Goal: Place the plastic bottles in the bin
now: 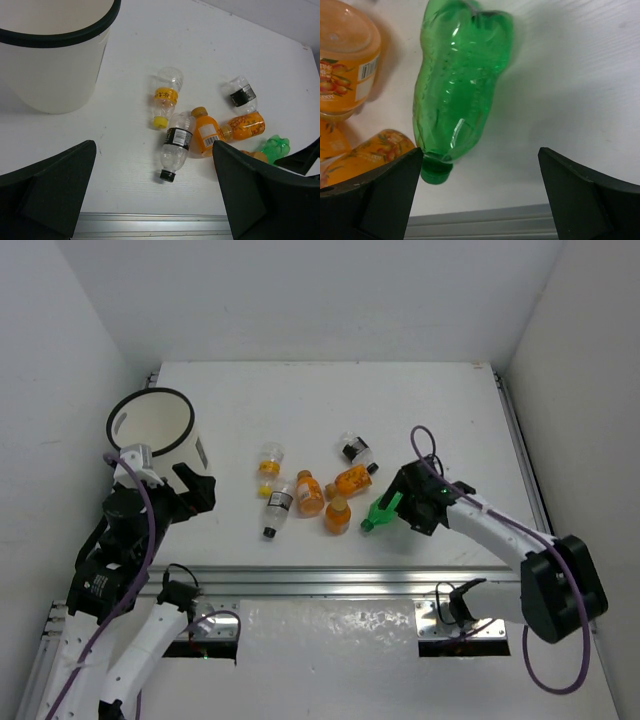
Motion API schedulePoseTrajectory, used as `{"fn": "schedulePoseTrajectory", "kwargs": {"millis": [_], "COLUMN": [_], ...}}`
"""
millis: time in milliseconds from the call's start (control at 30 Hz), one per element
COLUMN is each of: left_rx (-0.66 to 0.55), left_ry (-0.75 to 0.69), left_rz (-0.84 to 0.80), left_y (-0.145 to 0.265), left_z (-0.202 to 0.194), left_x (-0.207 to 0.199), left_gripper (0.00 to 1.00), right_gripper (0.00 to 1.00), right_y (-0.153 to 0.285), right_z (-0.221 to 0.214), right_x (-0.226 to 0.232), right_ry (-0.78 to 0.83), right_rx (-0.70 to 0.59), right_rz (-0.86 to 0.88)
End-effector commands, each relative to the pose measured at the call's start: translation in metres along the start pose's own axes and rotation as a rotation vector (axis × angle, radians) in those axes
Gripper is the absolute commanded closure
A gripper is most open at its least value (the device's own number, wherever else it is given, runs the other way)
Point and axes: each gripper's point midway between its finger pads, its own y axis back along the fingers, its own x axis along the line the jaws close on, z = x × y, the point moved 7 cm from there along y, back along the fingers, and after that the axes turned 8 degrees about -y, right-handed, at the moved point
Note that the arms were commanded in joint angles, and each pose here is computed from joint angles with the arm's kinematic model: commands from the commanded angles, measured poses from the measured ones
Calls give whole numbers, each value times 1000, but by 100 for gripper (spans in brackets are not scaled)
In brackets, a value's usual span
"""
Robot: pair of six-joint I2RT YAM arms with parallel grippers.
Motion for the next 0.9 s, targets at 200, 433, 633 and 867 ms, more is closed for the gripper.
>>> {"fn": "schedulePoseTrajectory", "kwargs": {"millis": [200,433,633,867], "left_rx": [-51,41,135,163], "left_ry": [15,23,113,131], "left_rz": [-15,-201,-669,-967], "left_y": [-1,-20,-28,-21], "left_z": [15,10,24,21], "left_x": [-5,-32,-95,-177], "left_gripper": [0,0,0,0], "right_gripper": [21,87,90,91], "right_y": [-55,-29,54,150], "right_z": [-12,-12,-27,-33], "right_x": [34,21,50,75], "right_ry": [-5,138,583,709], "right_rx": [-42,-163,-216,-222], "right_rz": [118,218,817,1264]}}
